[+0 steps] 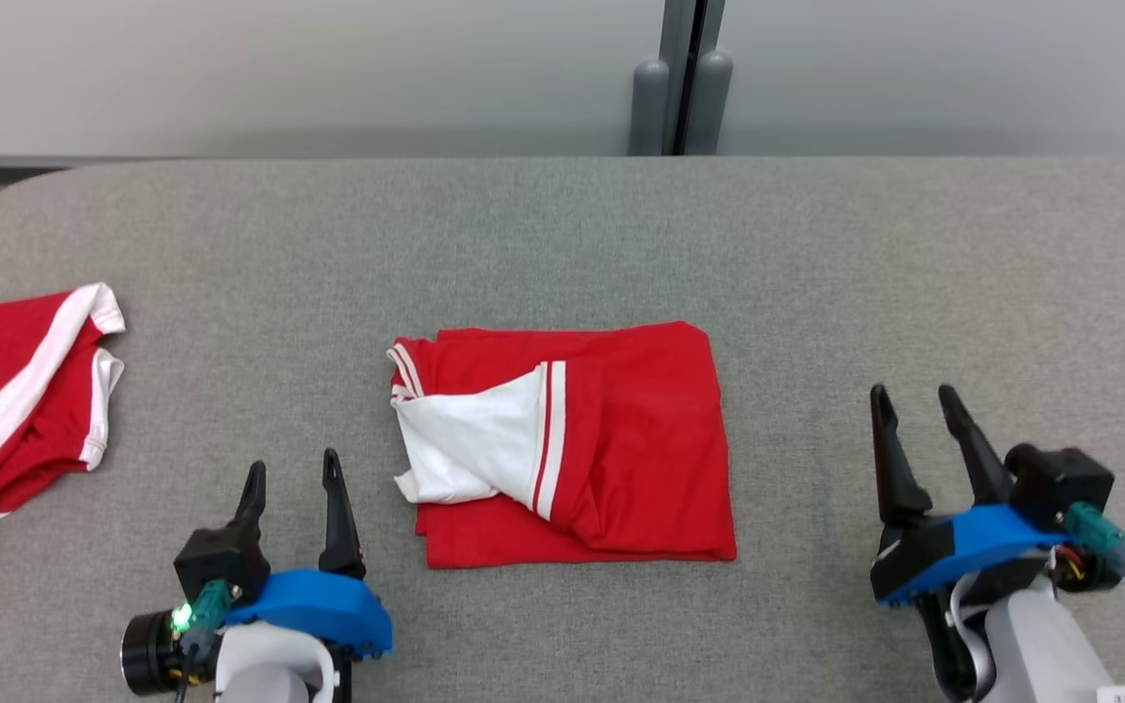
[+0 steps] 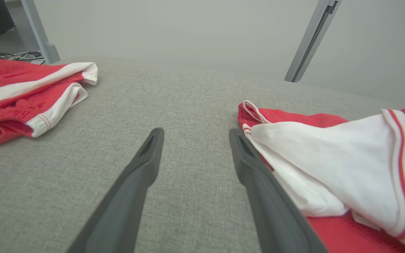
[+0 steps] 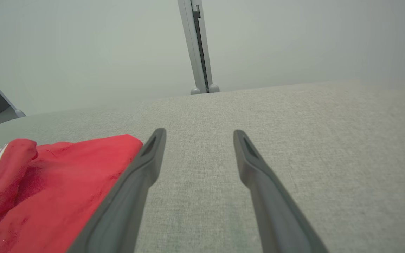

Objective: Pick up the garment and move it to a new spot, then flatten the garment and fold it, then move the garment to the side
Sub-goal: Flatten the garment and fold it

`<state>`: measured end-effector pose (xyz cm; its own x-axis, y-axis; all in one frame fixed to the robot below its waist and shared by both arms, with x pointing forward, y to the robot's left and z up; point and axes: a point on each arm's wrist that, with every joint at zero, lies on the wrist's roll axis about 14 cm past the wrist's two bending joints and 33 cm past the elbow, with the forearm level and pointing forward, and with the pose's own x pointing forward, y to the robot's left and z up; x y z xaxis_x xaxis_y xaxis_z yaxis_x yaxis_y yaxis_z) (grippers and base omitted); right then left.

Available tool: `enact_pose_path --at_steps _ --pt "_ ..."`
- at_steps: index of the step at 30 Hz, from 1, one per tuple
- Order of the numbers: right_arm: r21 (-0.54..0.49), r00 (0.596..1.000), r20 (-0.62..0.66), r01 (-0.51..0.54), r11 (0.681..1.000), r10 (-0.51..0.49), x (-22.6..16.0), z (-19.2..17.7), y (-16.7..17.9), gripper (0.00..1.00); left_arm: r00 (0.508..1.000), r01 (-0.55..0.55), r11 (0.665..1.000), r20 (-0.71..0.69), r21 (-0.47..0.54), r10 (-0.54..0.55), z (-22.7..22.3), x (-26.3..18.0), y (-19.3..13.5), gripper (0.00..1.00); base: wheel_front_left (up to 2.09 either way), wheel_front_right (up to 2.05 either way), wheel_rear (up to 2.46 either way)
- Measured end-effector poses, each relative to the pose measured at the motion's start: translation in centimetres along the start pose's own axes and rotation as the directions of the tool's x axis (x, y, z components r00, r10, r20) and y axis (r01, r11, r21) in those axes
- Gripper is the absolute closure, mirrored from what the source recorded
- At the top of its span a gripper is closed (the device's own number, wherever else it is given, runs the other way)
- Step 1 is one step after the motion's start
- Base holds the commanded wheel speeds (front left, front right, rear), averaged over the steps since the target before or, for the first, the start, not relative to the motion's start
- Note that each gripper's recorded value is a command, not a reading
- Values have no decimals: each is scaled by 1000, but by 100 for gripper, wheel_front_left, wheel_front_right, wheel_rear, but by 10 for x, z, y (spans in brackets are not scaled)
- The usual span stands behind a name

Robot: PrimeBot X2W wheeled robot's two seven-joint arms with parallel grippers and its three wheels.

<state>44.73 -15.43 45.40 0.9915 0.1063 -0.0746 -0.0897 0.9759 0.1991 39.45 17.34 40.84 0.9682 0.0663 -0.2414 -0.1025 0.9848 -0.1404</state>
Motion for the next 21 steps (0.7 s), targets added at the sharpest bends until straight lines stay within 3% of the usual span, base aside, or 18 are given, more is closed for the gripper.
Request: enact_pose_path --at_steps 12,21 --pt "-34 999 -35 16 999 -17 -49 -10 -4 0 1000 25 999 11 36 -25 -2 -34 1 0 0 0 0" --pt "-14 999 -26 38 999 -39 -60 -7 -10 0 999 31 999 18 32 -32 -2 -44 1 0 0 0 0"
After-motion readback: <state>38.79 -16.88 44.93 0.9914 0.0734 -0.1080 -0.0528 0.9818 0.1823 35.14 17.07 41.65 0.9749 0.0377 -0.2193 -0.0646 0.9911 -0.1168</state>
